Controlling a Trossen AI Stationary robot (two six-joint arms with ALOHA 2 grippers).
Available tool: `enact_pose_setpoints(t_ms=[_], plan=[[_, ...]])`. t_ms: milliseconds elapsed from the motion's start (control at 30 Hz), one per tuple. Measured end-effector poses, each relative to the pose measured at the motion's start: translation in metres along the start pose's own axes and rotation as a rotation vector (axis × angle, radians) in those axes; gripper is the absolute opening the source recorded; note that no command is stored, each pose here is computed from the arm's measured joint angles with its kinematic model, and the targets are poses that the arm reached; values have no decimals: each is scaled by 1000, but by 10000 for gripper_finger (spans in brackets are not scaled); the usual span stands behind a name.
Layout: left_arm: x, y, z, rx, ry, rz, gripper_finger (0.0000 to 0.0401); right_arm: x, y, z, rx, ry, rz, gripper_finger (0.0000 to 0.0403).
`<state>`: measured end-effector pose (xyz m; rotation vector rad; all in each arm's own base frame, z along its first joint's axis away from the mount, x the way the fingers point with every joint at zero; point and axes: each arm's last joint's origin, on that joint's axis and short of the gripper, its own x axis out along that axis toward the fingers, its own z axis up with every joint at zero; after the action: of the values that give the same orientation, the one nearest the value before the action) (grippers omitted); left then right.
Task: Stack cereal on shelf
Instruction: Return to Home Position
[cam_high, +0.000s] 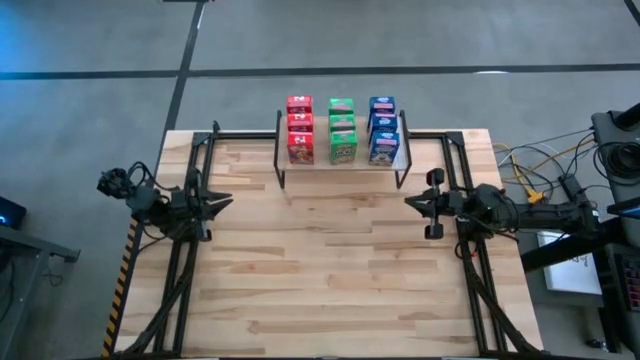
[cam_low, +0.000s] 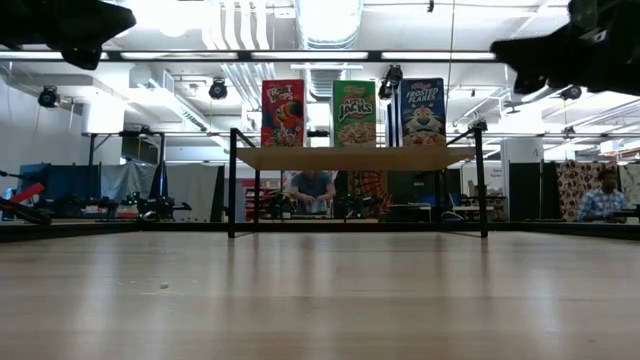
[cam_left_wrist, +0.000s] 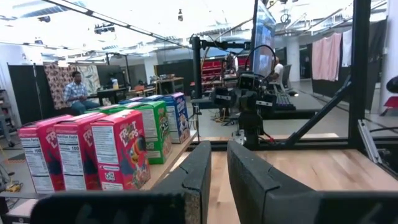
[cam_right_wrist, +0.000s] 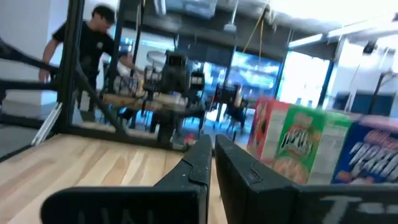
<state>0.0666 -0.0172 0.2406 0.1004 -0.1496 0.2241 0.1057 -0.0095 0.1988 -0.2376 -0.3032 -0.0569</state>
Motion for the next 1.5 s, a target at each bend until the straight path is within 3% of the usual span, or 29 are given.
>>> enact_pose_setpoints(t_ms=[167, 367, 567, 633, 767, 867, 967, 1200, 1500], plan=[[0, -1, -3, -10, 12, 0, 37, -7, 0, 5, -77, -44, -9, 13], [1, 1, -6, -48, 39, 86, 37, -14, 0, 10, -156, -101, 19, 13], [1, 0, -9, -114, 58, 97, 37, -14, 2, 8, -135, -79, 49, 13], [1, 0, -9, -194, 55, 99, 37, -14, 1, 8, -118, -76, 28, 13], [1, -1, -9, -550, 44, 109, 37, -13, -1, 3, -44, -10, -59, 13], [2, -1, -10, -702, 40, 113, 37, -12, -3, -1, -49, 41, -120, 13], [2, -2, -10, -695, 47, 114, 37, -12, -3, -5, -82, 99, -147, 13], [4, -3, -11, -480, 68, 108, 37, -10, -2, -8, -79, 126, -142, 13], [4, -4, -12, -457, 75, 108, 37, -10, -2, -10, -79, 144, -137, 13]])
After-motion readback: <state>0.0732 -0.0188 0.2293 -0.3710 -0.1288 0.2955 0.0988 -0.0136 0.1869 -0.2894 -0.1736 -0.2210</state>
